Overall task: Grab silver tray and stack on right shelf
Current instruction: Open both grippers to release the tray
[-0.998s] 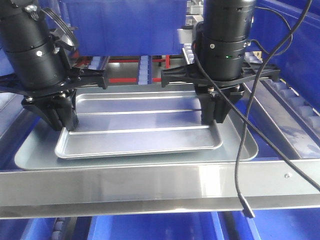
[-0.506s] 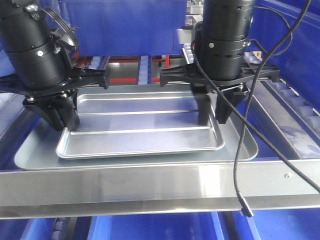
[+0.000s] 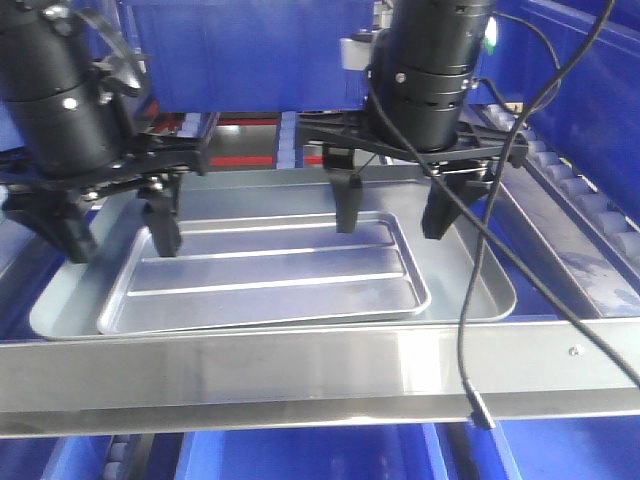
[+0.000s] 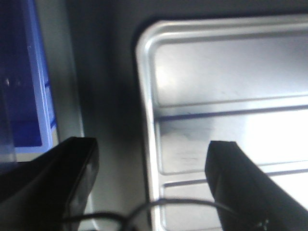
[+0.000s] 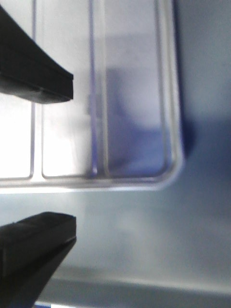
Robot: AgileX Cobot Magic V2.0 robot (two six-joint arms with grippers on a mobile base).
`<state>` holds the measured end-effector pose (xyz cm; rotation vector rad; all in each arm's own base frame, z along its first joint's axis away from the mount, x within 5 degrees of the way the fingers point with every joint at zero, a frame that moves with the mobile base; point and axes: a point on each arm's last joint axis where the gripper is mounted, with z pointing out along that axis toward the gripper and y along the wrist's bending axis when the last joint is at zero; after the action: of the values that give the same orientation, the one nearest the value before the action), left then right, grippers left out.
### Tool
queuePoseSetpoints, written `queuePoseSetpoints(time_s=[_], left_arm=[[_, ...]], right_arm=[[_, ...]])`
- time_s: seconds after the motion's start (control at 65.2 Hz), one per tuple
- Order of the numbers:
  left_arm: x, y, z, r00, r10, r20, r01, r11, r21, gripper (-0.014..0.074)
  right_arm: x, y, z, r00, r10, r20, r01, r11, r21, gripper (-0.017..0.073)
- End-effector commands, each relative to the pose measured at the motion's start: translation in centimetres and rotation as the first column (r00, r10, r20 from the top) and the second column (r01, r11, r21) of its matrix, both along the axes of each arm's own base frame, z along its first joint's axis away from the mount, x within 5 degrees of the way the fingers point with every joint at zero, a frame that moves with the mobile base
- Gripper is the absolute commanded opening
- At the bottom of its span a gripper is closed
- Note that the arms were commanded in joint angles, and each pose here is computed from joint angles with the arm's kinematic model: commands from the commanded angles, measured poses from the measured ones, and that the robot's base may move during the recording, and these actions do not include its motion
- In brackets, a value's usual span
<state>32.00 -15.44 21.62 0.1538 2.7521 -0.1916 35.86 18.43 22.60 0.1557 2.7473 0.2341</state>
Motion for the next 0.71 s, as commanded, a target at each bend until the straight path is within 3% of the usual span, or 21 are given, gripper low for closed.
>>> queuePoseSetpoints(time_s=[0.0, 0.123, 0.2, 0.292, 0.338, 0.353, 0.445, 0.691], left_arm=[[0.24, 0.19, 2.55, 0.997, 0.017, 0.078, -0.013, 0.998, -0.055, 0.0388], [0.26, 0.18, 2.56, 0.997, 0.018, 0.08, -0.014, 0.998, -0.057, 0.0286], [0.2, 0.19, 2.52, 0.997, 0.019, 0.072, -0.015, 0.998, -0.056, 0.0088], [0.2, 0.19, 2.52, 0.997, 0.019, 0.072, -0.015, 0.998, -0.056, -0.0118], [0.2, 0.19, 2.52, 0.997, 0.019, 0.072, -0.015, 0.998, -0.056, -0.0085], [0.21, 0.18, 2.53, 0.997, 0.019, 0.074, -0.015, 0.998, -0.057, -0.0076], [0.24, 0.1, 2.57, 0.997, 0.024, 0.076, -0.019, 0.997, -0.069, -0.009], [0.41, 0.87, 2.95, 0.995, 0.03, 0.093, -0.026, 0.998, -0.051, -0.0098]], right_arm=[[0.34, -0.25, 3.51, 0.992, 0.001, 0.129, -0.008, 0.998, 0.057, 0.0571], [0.41, -0.12, 3.59, 0.99, 0.003, 0.142, -0.012, 0.998, 0.064, 0.0556], [0.39, -0.13, 3.58, 0.99, 0.003, 0.14, -0.012, 0.998, 0.063, 0.0424], [0.38, -0.13, 3.57, 0.99, 0.003, 0.139, -0.012, 0.998, 0.062, 0.0176], [0.39, -0.13, 3.58, 0.99, 0.003, 0.14, -0.012, 0.998, 0.063, 0.0037], [0.39, -0.13, 3.58, 0.99, 0.003, 0.14, -0.012, 0.998, 0.063, 0.0031], [0.41, -0.12, 3.59, 0.99, 0.003, 0.143, -0.012, 0.998, 0.064, 0.0093], [0.3, 0.01, 3.72, 0.989, 0.007, 0.145, -0.017, 0.998, 0.066, 0.0048]])
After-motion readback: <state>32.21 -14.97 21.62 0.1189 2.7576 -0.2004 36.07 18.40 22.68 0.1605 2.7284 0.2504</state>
